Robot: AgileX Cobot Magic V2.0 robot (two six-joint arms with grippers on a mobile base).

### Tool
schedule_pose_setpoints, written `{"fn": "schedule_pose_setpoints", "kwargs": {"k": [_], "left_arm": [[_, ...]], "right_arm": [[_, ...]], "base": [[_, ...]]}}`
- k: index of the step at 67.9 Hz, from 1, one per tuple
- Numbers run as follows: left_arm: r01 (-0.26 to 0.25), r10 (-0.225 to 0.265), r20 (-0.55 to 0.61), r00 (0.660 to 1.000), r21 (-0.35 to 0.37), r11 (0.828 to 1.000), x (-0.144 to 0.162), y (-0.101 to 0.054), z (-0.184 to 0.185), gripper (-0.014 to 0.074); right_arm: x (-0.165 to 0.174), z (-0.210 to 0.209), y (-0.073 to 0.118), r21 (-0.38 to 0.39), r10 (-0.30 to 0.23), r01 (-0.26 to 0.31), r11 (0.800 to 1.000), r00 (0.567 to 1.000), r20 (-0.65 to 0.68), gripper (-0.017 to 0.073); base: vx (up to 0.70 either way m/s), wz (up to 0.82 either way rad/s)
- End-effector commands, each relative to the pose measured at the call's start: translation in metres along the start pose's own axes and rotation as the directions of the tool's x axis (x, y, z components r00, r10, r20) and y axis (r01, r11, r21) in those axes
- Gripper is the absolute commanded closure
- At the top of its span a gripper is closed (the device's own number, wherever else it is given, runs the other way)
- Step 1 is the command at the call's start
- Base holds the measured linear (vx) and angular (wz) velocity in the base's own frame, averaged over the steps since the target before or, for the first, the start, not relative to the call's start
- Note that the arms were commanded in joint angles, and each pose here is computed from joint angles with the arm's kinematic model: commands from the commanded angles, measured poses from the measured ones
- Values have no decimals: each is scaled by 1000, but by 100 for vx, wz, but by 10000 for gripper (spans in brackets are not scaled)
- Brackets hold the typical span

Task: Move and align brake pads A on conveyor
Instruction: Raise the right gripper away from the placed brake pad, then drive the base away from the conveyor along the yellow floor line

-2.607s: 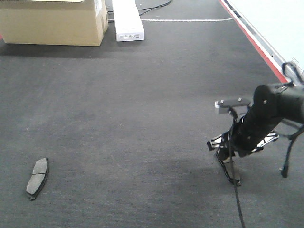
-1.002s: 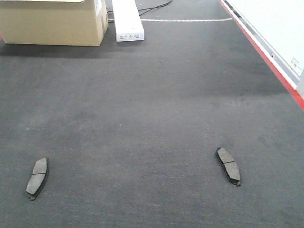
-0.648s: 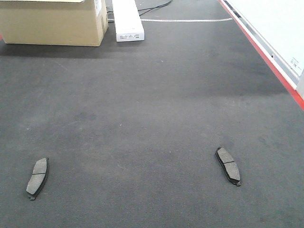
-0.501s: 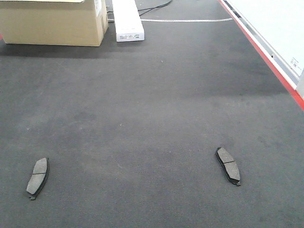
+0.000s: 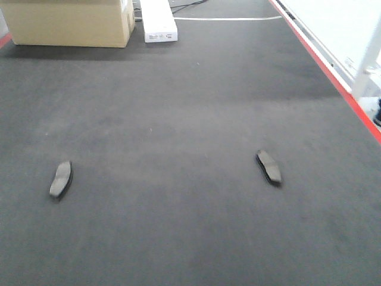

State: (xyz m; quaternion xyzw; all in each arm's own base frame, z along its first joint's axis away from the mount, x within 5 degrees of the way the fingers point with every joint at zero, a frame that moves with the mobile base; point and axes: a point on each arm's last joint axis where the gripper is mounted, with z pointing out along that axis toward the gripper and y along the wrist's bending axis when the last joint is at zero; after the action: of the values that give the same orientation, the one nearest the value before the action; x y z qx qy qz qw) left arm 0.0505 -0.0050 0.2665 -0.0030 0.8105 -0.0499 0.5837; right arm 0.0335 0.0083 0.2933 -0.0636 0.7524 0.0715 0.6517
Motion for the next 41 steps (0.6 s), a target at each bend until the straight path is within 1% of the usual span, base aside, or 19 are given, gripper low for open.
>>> {"fn": "schedule_pose_setpoints", "kwargs": {"k": [1,12,41], "left_arm": [[-1,0,79,997,8,1000,-13,-1,-2,91],[-1,0,79,997,8,1000,-13,-1,-2,91],[-1,0,79,997,8,1000,-13,-1,-2,91]], "right_arm": [[-15,-2,0,5,-5,4,1000,996,93,141],[-15,-2,0,5,-5,4,1000,996,93,141],[-15,-2,0,5,-5,4,1000,996,93,141]], "base": [[-39,-12],[-41,-5],[-44,10]]}}
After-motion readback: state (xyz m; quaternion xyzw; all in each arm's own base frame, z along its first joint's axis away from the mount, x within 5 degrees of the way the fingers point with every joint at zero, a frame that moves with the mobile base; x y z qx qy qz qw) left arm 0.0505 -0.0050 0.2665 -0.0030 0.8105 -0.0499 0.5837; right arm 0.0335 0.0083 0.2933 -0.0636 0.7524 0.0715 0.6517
